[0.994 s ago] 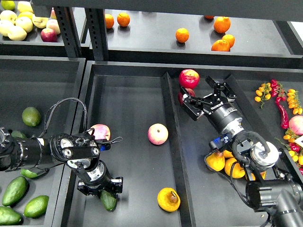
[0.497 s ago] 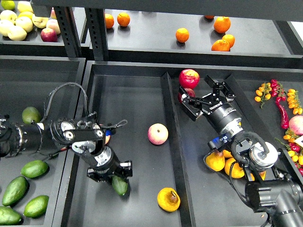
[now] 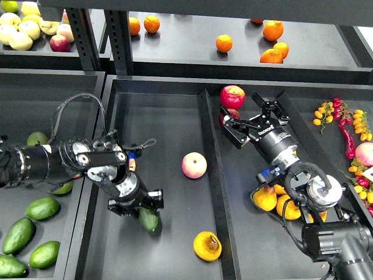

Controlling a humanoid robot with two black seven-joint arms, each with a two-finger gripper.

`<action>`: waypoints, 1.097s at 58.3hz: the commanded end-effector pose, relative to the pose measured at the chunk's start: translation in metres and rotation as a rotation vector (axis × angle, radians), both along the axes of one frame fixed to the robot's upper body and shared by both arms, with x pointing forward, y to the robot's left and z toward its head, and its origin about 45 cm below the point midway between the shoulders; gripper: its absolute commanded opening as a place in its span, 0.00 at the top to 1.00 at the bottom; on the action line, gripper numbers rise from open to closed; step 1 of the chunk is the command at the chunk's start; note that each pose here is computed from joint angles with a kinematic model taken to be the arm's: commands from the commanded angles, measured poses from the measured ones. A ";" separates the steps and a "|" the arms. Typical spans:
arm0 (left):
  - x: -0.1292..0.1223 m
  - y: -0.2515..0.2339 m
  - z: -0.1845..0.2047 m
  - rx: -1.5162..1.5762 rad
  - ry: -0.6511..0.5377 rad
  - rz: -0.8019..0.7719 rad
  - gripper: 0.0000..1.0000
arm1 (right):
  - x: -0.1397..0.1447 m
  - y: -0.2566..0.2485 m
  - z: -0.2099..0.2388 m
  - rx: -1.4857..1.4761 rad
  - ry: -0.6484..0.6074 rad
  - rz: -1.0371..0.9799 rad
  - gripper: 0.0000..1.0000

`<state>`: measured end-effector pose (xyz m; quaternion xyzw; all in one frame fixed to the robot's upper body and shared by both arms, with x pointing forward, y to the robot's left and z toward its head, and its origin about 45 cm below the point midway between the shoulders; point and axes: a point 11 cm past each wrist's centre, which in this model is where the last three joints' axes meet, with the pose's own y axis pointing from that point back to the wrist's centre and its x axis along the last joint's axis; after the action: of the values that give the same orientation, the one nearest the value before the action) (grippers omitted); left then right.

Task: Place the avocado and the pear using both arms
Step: 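Carry the avocado into the bin of avocados and release it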

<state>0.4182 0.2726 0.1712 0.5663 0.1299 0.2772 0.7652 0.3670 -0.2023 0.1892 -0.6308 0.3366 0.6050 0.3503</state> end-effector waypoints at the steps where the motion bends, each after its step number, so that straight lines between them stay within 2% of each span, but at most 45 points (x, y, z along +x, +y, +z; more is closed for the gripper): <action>1: 0.000 0.054 0.012 0.022 -0.025 0.109 0.91 | 0.001 -0.001 0.009 0.007 -0.024 -0.006 0.01; 7: -0.008 0.084 0.012 0.039 -0.021 0.170 0.91 | 0.002 -0.006 0.016 0.015 -0.044 -0.019 0.01; 22: -0.053 0.132 -0.032 0.032 0.073 0.297 0.90 | 0.002 -0.013 0.027 0.029 -0.076 -0.043 0.01; 31: -0.081 0.135 -0.063 0.014 0.138 0.325 0.89 | 0.001 -0.022 0.027 0.014 -0.077 -0.055 0.01; 38: -0.091 0.139 -0.076 0.024 0.158 0.335 0.88 | 0.001 -0.022 0.027 0.012 -0.077 -0.054 0.01; 46: -0.098 0.141 -0.084 0.024 0.173 0.348 0.88 | 0.002 -0.019 0.029 0.017 -0.083 -0.050 0.01; 64: -0.098 0.136 -0.092 0.028 0.181 0.348 0.79 | 0.004 -0.016 0.032 0.022 -0.089 -0.041 0.01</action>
<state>0.3202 0.4120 0.0813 0.5675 0.2904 0.3584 0.6820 0.3706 -0.2192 0.2210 -0.6460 0.3280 0.5723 0.3842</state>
